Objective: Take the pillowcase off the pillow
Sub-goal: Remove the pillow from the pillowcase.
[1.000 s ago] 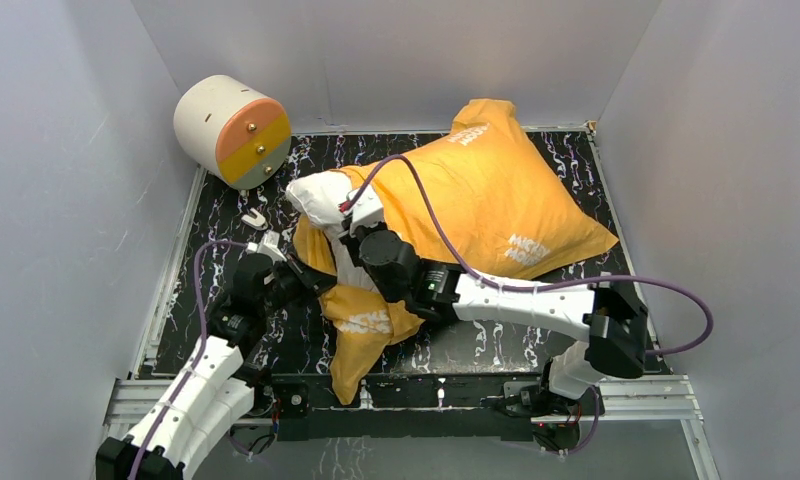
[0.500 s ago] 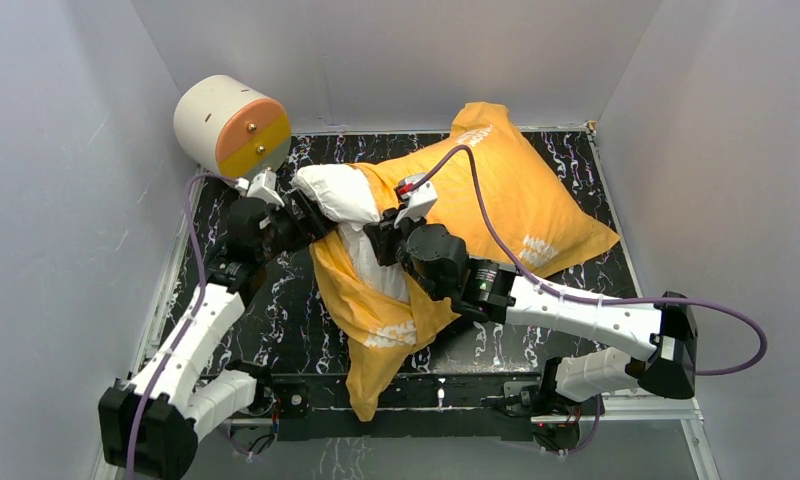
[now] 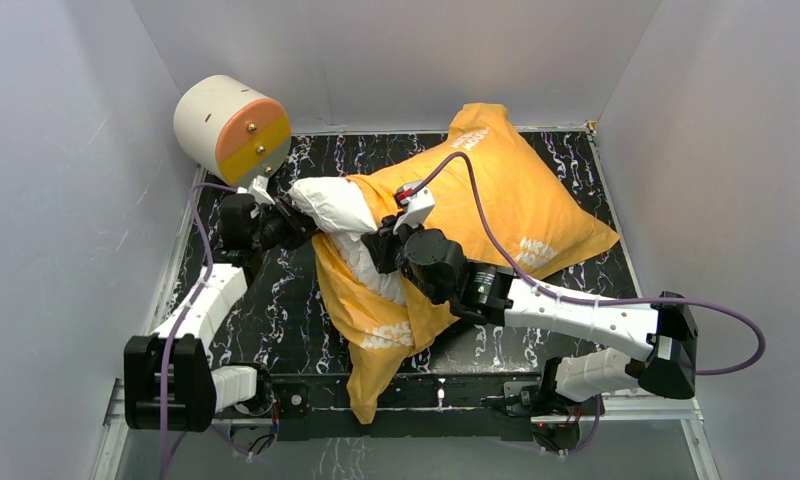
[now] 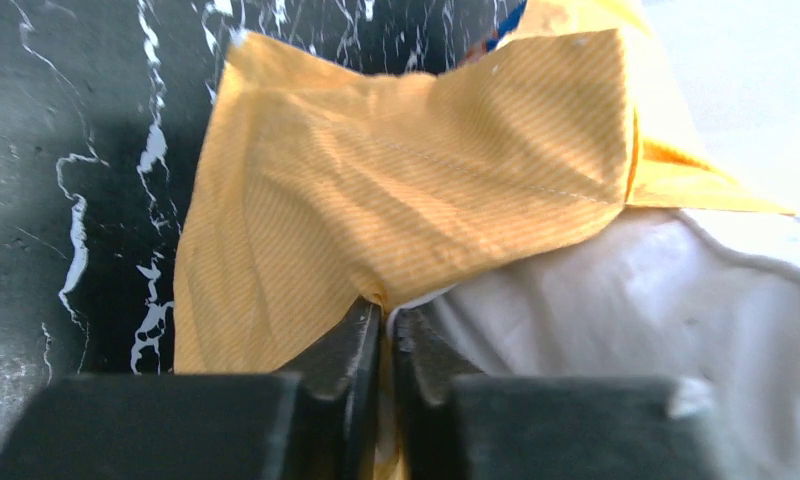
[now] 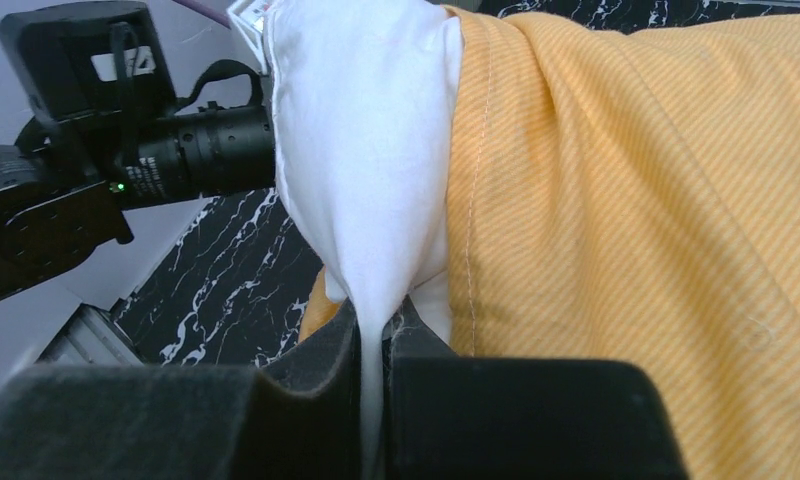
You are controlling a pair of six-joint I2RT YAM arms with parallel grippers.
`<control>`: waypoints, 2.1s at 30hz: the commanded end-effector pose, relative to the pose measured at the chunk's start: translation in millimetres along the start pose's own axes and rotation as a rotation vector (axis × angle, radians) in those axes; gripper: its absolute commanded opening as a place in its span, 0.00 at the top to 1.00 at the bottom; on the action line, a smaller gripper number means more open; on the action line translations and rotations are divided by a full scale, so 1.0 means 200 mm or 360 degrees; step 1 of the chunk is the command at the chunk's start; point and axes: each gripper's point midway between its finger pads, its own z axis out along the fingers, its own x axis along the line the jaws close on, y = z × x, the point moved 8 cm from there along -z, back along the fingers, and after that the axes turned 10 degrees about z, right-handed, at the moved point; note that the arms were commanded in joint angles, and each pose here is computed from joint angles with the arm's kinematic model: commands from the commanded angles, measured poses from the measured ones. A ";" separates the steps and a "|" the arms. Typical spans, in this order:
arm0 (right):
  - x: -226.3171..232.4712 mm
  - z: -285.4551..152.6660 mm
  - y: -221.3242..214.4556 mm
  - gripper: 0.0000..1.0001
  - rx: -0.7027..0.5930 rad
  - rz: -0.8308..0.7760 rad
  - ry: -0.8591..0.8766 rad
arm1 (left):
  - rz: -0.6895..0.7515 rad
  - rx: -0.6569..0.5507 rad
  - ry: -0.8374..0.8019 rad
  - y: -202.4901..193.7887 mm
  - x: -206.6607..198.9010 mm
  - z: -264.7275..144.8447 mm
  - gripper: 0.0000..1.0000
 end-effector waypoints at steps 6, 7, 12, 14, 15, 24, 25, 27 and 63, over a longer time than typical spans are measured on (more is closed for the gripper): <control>0.46 -0.10 0.50 1.00 -0.0478 0.0205 0.0739 | -0.0163 0.0260 0.0320 -0.19 0.34 0.10 1.00; 0.48 -0.10 0.51 1.00 -0.0488 0.0196 0.0764 | -0.0178 0.0307 0.0314 -0.22 0.36 0.11 1.00; 0.51 -0.03 0.56 1.00 -0.0606 0.0170 0.0703 | -0.0238 0.0387 0.0155 -0.33 0.38 0.11 0.95; 0.48 0.06 0.53 1.00 -0.0629 0.0122 0.0539 | -0.0230 0.0362 0.0070 -0.35 0.35 0.07 0.87; 0.45 0.10 0.51 1.00 -0.0630 0.0102 0.0422 | -0.0207 0.0323 0.0045 -0.33 0.32 0.04 0.83; 0.15 0.37 0.00 1.00 -0.0157 -0.0115 -0.0179 | -0.0206 0.0181 0.0126 -0.42 0.18 -0.28 0.38; 0.12 0.38 -0.06 0.97 -0.0041 -0.0118 -0.0185 | -0.0204 0.0164 0.0115 -0.43 0.16 -0.31 0.36; 0.08 0.39 -0.15 0.91 0.0167 -0.0097 -0.0160 | -0.0177 0.0121 0.0100 -0.42 0.12 -0.37 0.32; 0.02 0.05 -0.56 0.29 0.0968 -0.0698 0.0138 | 0.0326 0.0540 -0.0110 -0.37 -0.02 -0.26 0.76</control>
